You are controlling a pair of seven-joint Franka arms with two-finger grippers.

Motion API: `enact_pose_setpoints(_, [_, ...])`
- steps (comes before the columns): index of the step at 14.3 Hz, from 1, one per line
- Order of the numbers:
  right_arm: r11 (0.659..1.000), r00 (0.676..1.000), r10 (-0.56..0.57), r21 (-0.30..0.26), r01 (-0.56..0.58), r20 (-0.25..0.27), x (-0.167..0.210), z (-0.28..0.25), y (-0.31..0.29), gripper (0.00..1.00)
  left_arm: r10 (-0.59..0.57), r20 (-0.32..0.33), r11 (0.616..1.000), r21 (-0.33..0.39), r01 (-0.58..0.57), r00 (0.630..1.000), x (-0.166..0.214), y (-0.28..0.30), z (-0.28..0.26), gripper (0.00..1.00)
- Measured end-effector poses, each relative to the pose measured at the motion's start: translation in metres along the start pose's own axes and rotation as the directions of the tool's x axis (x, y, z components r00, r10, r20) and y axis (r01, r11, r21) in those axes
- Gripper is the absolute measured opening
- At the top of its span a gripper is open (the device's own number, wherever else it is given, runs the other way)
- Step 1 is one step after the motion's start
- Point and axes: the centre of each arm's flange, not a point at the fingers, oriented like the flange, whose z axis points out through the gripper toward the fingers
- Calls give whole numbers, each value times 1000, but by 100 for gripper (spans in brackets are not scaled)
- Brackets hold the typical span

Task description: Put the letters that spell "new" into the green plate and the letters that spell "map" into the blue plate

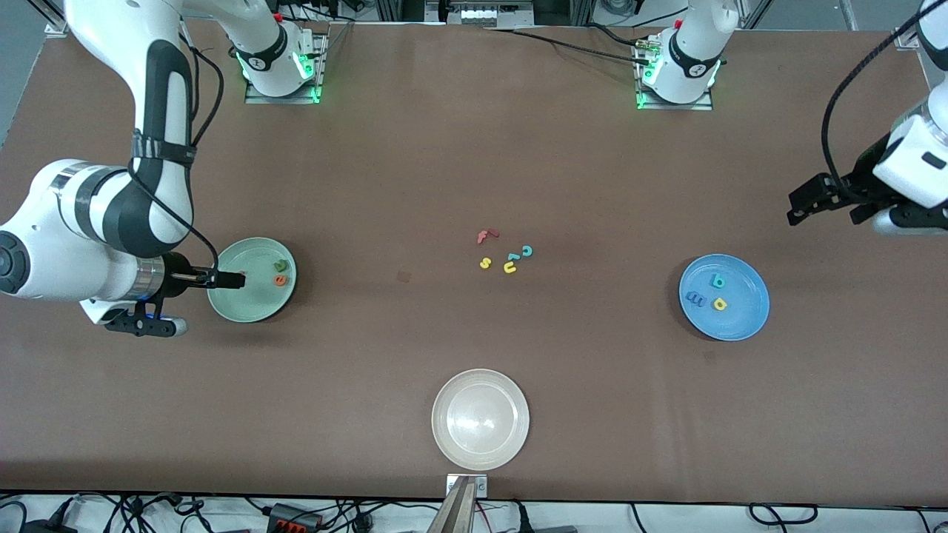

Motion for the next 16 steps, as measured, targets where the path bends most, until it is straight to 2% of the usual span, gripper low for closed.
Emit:
enact_pose_setpoints(3, [999, 999, -18, -34, 17, -35, -14, -35, -12, 100, 59, -7, 998, 2, -59, 998, -17, -8, -11, 100])
enact_pose_setpoints(6, [997, 996, -37, -69, 31, -87, -30, -75, -11, 100, 94, 13, 995, 14, -94, 995, -20, -1, -10, 100])
enact_pose_setpoints(11, [999, 980, 9, -34, -17, -200, -61, -154, 36, 100, 114, 14, 993, 33, -115, 993, -21, 5, -11, 100])
enact_pose_setpoints(12, [999, 976, 4, -50, -16, -218, -69, -168, 48, 100, 115, 14, 993, 33, -115, 993, -21, 4, -11, 100])
enact_pose_setpoints(14, [993, 967, -52, -120, 22, -251, -85, -193, 65, 100, 115, 26, 993, 33, -116, 993, -22, 4, -11, 100])
enact_pose_setpoints(16, [988, 959, -87, -143, 49, -270, -98, -212, 76, 100, 116, 35, 993, 32, -118, 993, -23, 5, -10, 100])
